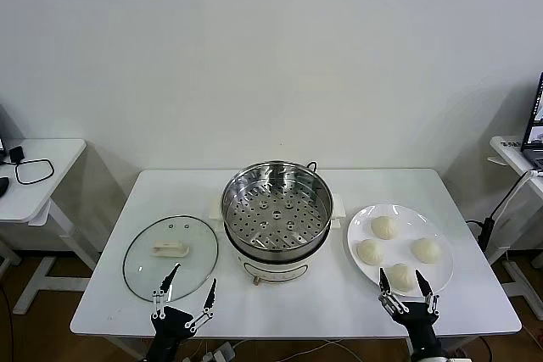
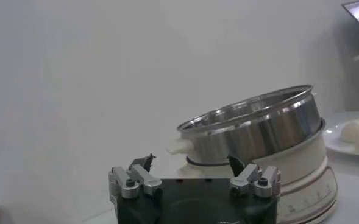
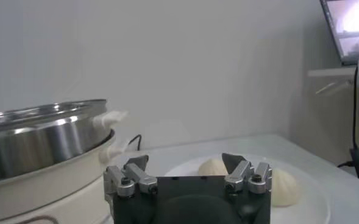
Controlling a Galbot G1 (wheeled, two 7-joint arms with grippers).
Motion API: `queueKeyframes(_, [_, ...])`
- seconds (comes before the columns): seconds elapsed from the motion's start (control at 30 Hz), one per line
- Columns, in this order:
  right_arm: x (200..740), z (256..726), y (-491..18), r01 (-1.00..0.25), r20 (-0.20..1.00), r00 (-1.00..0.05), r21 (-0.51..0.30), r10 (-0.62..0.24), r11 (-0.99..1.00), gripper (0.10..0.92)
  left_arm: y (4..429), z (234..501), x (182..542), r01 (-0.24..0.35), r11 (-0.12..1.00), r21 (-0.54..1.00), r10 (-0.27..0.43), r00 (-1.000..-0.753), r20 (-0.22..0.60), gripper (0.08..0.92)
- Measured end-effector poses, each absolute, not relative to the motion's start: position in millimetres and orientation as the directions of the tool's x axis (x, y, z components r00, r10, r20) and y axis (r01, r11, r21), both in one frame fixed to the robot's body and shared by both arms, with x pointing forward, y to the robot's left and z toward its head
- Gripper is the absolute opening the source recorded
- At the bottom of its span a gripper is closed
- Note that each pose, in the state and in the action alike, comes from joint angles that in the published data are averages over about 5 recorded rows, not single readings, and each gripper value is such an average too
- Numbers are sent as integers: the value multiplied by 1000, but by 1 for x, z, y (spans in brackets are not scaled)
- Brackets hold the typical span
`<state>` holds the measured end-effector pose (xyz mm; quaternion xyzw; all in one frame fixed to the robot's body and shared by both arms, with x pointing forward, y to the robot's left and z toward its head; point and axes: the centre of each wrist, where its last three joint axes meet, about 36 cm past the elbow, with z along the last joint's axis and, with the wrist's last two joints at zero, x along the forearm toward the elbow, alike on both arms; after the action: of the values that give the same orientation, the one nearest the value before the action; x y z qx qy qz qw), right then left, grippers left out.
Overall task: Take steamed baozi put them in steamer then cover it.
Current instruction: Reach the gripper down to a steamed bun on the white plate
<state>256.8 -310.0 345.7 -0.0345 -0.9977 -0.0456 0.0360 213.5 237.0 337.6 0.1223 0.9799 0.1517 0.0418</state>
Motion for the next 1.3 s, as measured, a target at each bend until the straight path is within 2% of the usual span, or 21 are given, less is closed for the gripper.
queueKeyframes(0.13, [281, 355, -316, 86, 70, -994, 81, 81, 993, 823, 235, 340, 214, 231, 924, 305, 257, -965, -49, 823])
queueKeyframes(0.33, [345, 372, -332, 86, 46, -995, 52, 83, 995, 823, 231, 344, 216, 236, 924, 302, 265, -962, -61, 823])
queueKeyframes(0.53, [422, 386, -354, 48, 40, -998, 4, 48, 999, 823, 228, 351, 218, 232, 927, 295, 266, -961, -79, 823])
queueKeyframes(0.67, [471, 395, -372, -12, 62, -998, -46, -9, 999, 823, 226, 355, 220, 230, 928, 292, 266, -960, -89, 823])
queueKeyframes(0.83, [521, 409, -403, -161, 135, -981, -144, -142, 976, 823, 225, 358, 221, 227, 930, 288, 265, -959, -99, 823])
queueKeyframes(0.97, [554, 424, -429, -351, 222, -928, -239, -300, 905, 823, 226, 361, 223, 223, 933, 284, 261, -959, -105, 823])
queueKeyframes(1.13, [592, 448, -457, -610, 387, -784, -329, -486, 721, 823, 226, 362, 224, 217, 936, 278, 256, -961, -109, 823])
queueKeyframes(1.3, [623, 475, -475, -799, 587, -593, -339, -552, 497, 823, 226, 363, 225, 210, 939, 271, 248, -962, -113, 823])
